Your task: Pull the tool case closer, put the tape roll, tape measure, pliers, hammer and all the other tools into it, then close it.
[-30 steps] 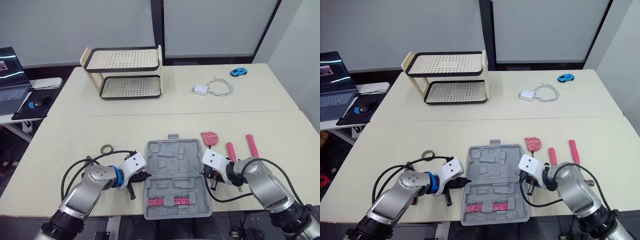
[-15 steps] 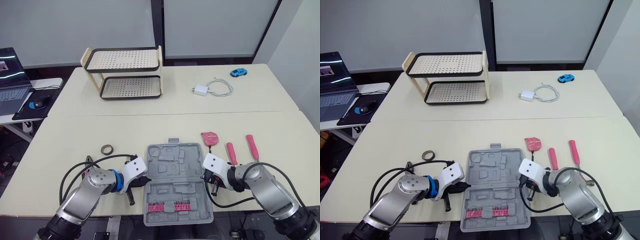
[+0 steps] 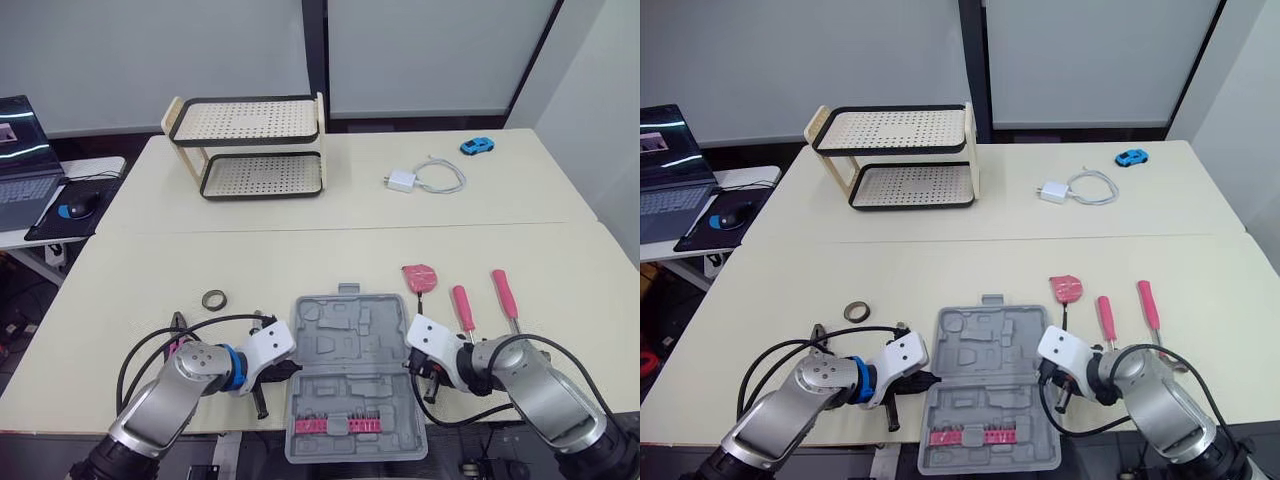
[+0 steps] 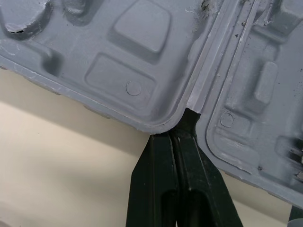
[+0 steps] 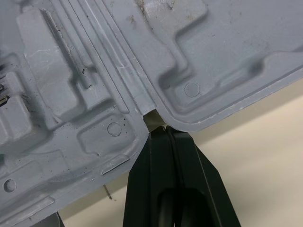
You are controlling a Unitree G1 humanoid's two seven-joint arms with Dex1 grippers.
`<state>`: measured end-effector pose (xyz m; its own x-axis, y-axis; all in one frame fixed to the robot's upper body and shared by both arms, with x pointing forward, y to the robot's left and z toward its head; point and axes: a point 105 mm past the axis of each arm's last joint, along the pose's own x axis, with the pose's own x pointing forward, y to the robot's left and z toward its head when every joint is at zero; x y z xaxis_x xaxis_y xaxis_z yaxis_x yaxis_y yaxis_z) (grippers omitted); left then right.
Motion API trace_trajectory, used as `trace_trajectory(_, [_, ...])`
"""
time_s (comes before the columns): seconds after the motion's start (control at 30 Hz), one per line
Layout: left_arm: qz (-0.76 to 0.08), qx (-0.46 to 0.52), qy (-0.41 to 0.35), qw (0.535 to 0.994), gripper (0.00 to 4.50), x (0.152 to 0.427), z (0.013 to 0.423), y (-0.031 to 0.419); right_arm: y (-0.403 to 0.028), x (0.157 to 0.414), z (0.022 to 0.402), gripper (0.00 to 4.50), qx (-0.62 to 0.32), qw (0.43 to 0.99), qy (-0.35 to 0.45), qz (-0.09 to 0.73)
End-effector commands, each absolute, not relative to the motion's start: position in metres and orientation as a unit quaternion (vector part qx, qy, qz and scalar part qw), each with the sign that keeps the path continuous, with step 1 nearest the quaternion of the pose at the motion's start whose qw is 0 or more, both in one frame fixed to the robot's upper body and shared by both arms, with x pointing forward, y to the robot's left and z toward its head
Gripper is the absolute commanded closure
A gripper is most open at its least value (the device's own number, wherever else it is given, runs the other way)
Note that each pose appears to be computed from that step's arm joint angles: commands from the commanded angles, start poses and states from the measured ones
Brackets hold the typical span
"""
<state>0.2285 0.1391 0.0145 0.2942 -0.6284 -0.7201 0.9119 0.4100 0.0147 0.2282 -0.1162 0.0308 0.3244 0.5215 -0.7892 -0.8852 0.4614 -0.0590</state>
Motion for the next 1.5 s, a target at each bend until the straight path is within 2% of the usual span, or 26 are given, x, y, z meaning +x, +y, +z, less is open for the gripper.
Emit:
trace_trajectory(0.03, [-0.547, 0.194, 0.340, 0.739, 4.48, 0.204, 0.002, 0.118, -0.089, 0.211, 0.039, 4.50, -0.223, 0.757, 0.335, 0.514])
trace_trajectory(0.4, [-0.534, 0.204, 0.347, 0.744, 4.48, 0.208, 0.000, 0.128, -0.091, 0.213, 0.041, 4.50, -0.222, 0.758, 0.341, 0.509])
trace_trajectory(0.93, [-0.500, 0.235, 0.331, 0.765, 4.48, 0.227, 0.015, 0.163, -0.136, 0.235, 0.040, 4.50, -0.264, 0.770, 0.346, 0.467])
trace_trajectory(1.17, [-0.495, 0.208, 0.253, 0.805, 4.48, 0.241, 0.055, 0.170, -0.157, 0.240, 0.062, 4.50, -0.254, 0.789, 0.320, 0.459])
trace_trajectory(1.3, [-0.465, 0.164, 0.204, 0.846, 4.48, 0.250, 0.097, 0.197, -0.168, 0.247, 0.100, 4.50, -0.232, 0.828, 0.231, 0.455])
trace_trajectory(1.33, [-0.448, 0.152, 0.188, 0.861, 4.31, 0.254, 0.109, 0.209, -0.177, 0.252, 0.112, 4.50, -0.212, 0.850, 0.208, 0.436])
trace_trajectory(1.4, [-0.411, 0.113, 0.164, 0.889, 3.93, 0.261, 0.126, 0.230, -0.195, 0.259, 0.130, 4.13, -0.173, 0.880, 0.182, 0.403])
trace_trajectory(1.5, [-0.336, 0.045, 0.126, 0.932, 2.91, 0.268, 0.147, 0.269, -0.228, 0.264, 0.150, 3.21, -0.169, 0.903, 0.153, 0.363])
